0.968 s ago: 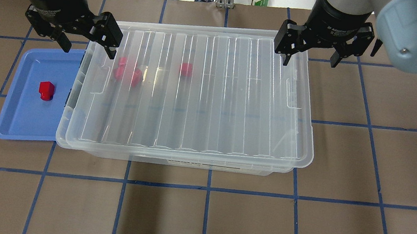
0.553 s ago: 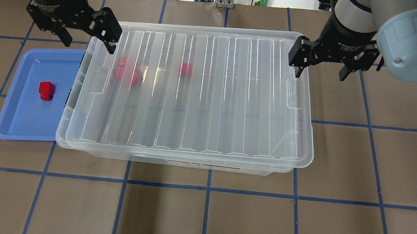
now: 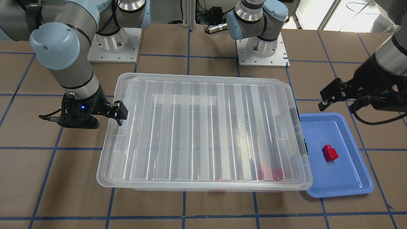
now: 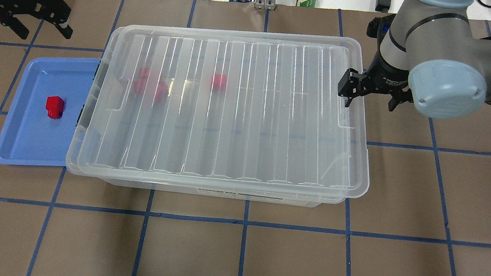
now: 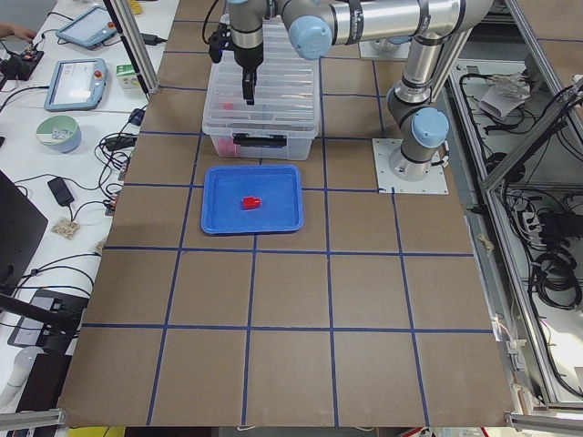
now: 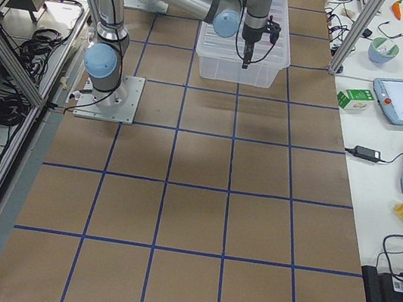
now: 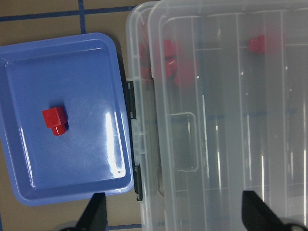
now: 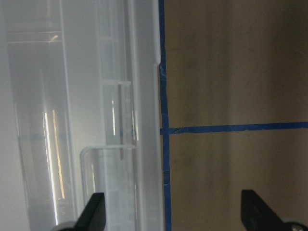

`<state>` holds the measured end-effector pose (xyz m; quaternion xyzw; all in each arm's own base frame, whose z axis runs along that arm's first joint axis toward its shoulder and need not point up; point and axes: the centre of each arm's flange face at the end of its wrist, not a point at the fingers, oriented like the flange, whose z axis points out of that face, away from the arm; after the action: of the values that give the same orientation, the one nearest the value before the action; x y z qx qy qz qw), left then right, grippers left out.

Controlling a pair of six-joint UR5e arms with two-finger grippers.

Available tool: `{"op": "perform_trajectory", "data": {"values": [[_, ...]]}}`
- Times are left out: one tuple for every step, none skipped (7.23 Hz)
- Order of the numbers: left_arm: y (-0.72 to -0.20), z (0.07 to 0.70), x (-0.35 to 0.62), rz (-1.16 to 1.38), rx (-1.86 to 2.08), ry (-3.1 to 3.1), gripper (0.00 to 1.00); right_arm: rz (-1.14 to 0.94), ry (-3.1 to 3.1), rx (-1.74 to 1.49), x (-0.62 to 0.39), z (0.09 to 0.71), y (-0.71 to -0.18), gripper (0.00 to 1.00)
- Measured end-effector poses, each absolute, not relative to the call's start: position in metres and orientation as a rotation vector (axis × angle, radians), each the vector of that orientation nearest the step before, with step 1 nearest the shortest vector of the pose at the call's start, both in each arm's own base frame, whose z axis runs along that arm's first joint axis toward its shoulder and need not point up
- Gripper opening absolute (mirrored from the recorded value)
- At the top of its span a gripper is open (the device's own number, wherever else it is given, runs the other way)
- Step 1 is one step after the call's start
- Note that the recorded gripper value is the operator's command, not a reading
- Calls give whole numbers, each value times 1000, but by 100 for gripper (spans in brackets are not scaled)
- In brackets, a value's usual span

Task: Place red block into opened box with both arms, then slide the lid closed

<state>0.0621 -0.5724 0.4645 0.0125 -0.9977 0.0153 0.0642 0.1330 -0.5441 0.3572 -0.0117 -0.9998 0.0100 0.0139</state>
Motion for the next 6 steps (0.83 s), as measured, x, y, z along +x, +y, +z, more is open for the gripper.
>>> {"op": "perform_trajectory", "data": {"values": [[-588,433,91,58,62,-2999,100,23,-3080,-15,129,355,-545,100],[-600,399,114,51,85,-2992,100,13,-3032,25,125,353,-545,100],[-608,362,137,28,117,-2982,100,0,-2993,72,120,350,-546,100],[-612,328,158,13,150,-2974,100,-11,-2966,103,116,348,-548,100],[-612,298,174,-6,176,-2968,100,-24,-2935,104,107,347,-549,100],[-611,273,181,-23,192,-2968,100,-39,-2907,88,92,347,-551,100]]}}
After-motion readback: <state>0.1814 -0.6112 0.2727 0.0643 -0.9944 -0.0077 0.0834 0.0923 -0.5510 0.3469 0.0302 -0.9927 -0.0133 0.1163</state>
